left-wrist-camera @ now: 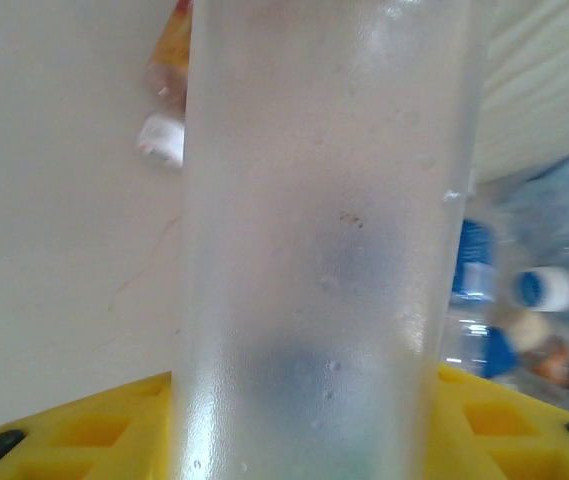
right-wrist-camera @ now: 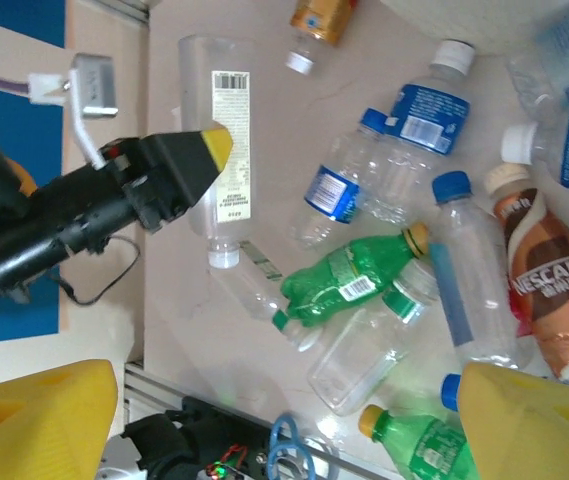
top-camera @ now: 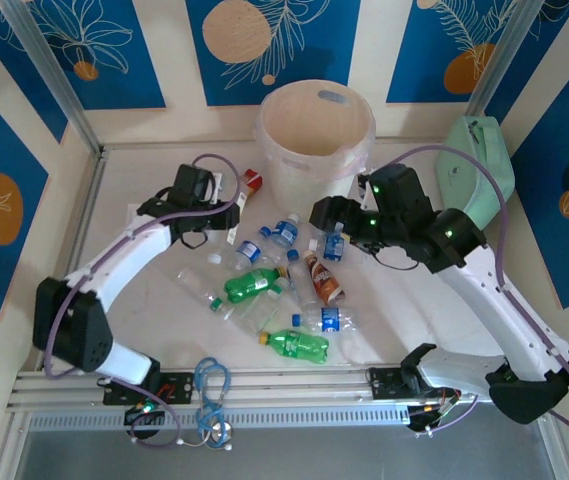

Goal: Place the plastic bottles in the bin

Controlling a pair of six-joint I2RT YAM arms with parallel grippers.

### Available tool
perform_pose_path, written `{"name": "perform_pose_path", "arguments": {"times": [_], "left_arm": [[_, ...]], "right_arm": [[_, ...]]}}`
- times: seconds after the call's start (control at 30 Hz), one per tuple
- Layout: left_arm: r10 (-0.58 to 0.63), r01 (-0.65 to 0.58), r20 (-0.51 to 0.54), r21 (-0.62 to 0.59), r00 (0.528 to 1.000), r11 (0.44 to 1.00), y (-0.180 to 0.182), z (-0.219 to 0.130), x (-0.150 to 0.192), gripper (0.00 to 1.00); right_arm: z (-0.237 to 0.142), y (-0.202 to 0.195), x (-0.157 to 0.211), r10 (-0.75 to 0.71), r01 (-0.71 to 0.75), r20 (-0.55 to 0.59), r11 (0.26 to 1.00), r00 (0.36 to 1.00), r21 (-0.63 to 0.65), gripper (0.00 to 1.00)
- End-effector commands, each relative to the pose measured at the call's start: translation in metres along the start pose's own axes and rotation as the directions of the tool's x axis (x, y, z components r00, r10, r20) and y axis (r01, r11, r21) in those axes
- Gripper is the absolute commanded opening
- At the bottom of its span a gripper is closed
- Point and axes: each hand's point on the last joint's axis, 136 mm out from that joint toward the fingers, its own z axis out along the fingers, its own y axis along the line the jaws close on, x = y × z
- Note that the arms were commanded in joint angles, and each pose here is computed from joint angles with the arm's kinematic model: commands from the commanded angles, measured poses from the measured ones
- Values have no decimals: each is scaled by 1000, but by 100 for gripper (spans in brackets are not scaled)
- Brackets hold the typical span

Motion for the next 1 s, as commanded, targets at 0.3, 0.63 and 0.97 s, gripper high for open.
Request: {"name": "perform_pose_path", "arguments": {"times": [0.3, 0.63, 0.97], "left_arm": [[74, -146, 145, 586, 987, 797, -142, -113, -16, 52], [152, -245, 195, 668, 969, 703, -192, -138, -2, 54], [212, -311, 230, 625, 950, 716, -203, -134, 2, 54]], "right_arm": [[10, 53, -27, -93, 88, -54, 993, 994, -84, 91], [30, 59, -36, -92, 90, -59, 996, 994, -26, 89], [42, 45, -28, -52, 56, -92, 998, 994, 36, 74]]}}
